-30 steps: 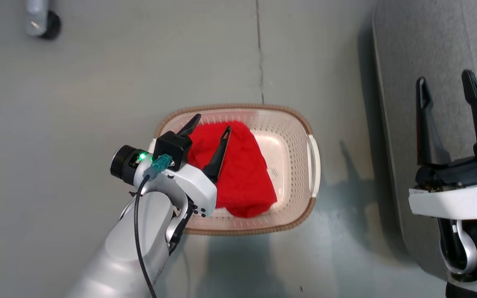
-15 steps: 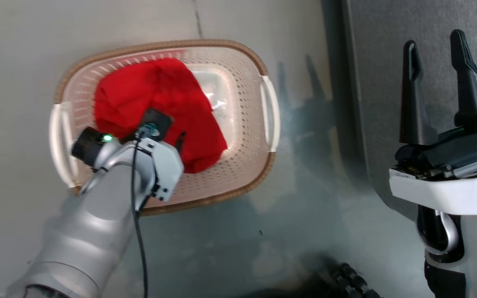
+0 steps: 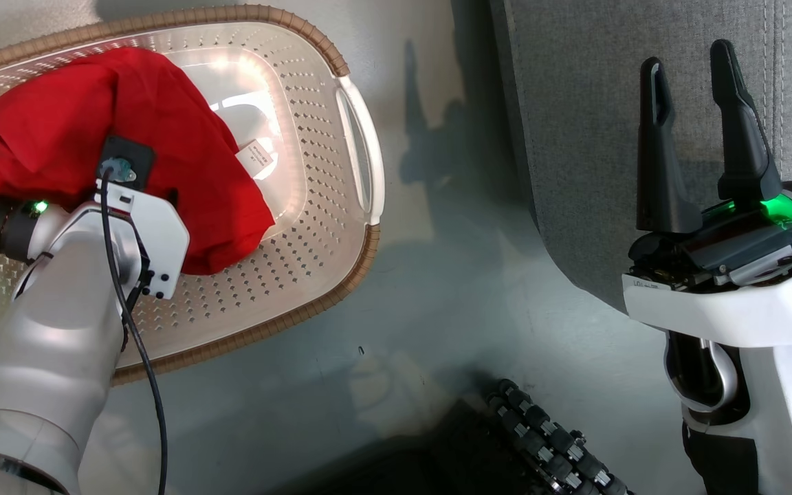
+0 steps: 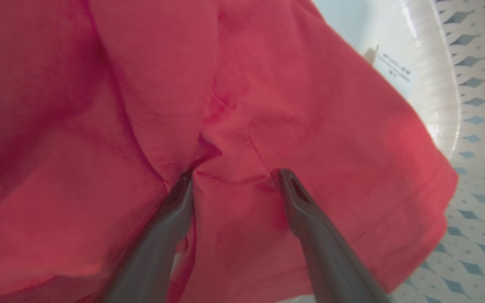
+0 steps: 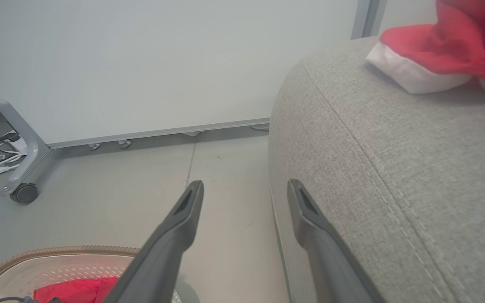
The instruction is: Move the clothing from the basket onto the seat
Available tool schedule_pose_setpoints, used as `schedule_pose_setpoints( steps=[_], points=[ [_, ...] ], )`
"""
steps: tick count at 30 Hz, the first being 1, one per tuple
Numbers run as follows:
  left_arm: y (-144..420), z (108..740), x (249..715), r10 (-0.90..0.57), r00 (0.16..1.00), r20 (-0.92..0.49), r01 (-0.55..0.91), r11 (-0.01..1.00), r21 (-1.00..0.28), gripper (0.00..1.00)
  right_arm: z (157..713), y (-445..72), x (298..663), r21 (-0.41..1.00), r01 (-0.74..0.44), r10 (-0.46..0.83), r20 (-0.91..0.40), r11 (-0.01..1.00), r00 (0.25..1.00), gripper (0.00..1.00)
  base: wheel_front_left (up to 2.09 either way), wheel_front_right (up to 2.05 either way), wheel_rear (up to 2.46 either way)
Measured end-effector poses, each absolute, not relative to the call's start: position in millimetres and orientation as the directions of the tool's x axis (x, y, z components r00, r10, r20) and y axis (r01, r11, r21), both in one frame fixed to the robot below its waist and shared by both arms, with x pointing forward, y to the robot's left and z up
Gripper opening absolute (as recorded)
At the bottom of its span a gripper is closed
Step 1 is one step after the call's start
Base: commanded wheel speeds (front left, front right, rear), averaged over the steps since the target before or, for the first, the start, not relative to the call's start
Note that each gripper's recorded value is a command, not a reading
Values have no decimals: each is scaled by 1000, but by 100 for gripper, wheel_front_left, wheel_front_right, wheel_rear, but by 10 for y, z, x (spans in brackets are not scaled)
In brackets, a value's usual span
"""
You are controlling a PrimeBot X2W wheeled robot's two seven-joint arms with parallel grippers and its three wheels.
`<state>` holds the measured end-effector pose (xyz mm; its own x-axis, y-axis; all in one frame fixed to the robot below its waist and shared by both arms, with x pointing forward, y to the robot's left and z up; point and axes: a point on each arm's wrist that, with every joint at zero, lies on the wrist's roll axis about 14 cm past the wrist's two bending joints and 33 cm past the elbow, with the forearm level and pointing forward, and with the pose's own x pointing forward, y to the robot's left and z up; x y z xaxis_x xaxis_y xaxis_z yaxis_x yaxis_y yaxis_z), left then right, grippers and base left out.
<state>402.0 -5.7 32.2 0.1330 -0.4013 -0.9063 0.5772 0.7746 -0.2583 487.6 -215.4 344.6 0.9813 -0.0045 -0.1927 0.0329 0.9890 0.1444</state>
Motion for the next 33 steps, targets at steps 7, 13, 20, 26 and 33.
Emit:
schedule_pose_setpoints(
  steps=[7, 13, 20, 26, 33],
  points=[
    [-62, 312, 4056, -392, 121, -912, 593, 766, -250, 0, 3447, -2180, 4881, 145, 41, -12, -191, 989, 982, 100, 0, 0, 0],
    [-257, 468, 4184, -462, 186, -867, 619, 740, -262, 0, 3527, -2177, 4930, 134, 29, -6, -168, 991, 986, 100, 0, 0, 0],
    [-543, 979, 4234, -584, 289, -758, 610, 723, -324, 0, 3757, -2121, 4964, 113, 2, 11, -116, 994, 993, 100, 0, 0, 0],
    [-552, 1459, 4245, -622, 383, -683, 572, 740, -353, 0, 4022, -2045, 4934, 98, -20, 27, -65, 995, 998, 100, 0, 0, 0],
    [-488, 2119, 4339, -632, 513, -581, 525, 767, -369, 0, 4326, -1921, 4866, 103, -48, 52, -38, 994, 998, 100, 0, 0, 0]
  ],
)
